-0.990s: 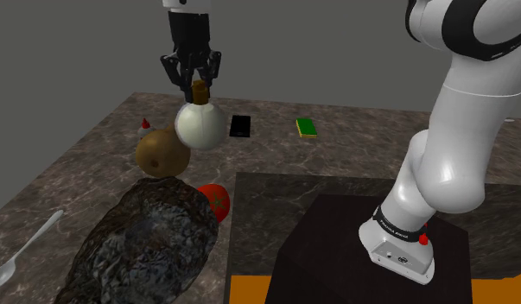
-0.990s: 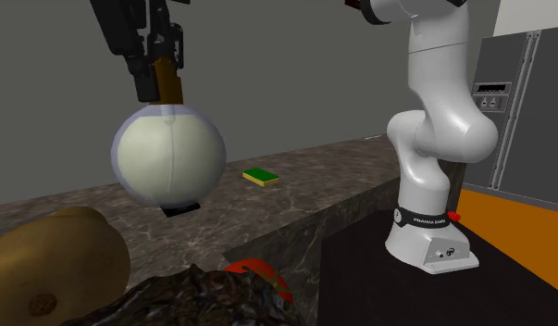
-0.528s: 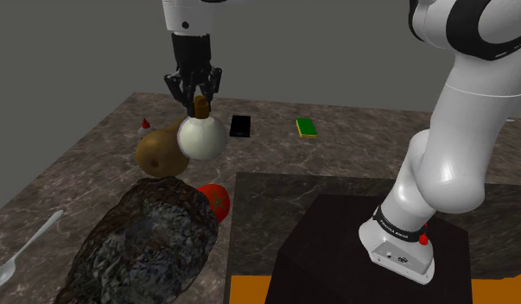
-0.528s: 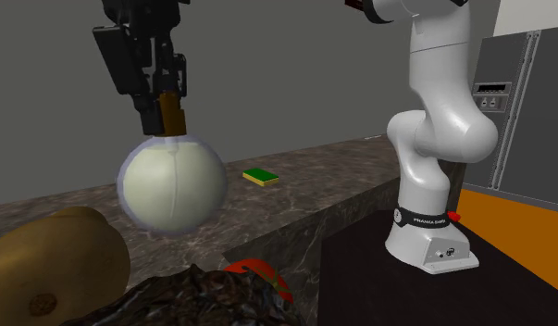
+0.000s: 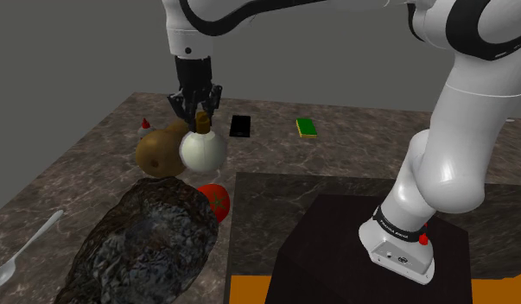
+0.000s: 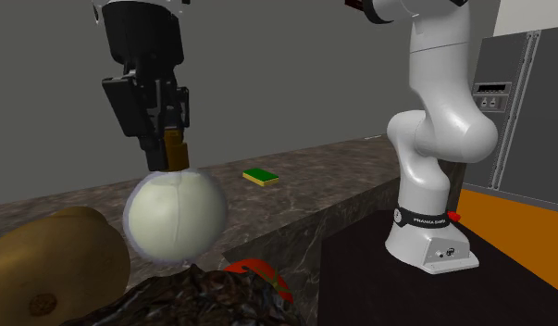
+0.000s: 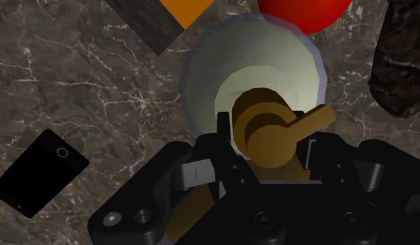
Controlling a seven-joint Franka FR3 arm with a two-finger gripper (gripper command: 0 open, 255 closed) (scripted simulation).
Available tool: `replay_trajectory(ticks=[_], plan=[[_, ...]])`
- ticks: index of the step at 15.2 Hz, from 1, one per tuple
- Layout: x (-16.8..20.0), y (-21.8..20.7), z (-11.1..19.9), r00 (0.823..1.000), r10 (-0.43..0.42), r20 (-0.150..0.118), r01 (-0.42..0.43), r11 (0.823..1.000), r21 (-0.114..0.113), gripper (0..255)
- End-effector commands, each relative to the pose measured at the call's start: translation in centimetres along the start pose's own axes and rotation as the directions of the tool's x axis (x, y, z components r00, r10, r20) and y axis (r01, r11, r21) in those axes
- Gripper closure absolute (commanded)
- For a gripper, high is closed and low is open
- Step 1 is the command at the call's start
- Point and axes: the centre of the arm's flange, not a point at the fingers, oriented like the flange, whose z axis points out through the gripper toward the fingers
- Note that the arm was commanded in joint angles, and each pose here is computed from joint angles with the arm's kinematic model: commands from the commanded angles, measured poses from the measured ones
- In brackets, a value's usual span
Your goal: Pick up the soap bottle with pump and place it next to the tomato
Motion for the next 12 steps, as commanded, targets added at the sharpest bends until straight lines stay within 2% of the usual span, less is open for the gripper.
replay_trajectory(ticks=[1, 12], plan=[[0.0, 0.0, 1.0, 1.0, 0.0, -0.001, 0.0, 1.0, 0.001, 255], [0.4, 0.2, 6.8, 1.0, 0.0, -0.001, 0.0, 1.0, 0.001, 255]])
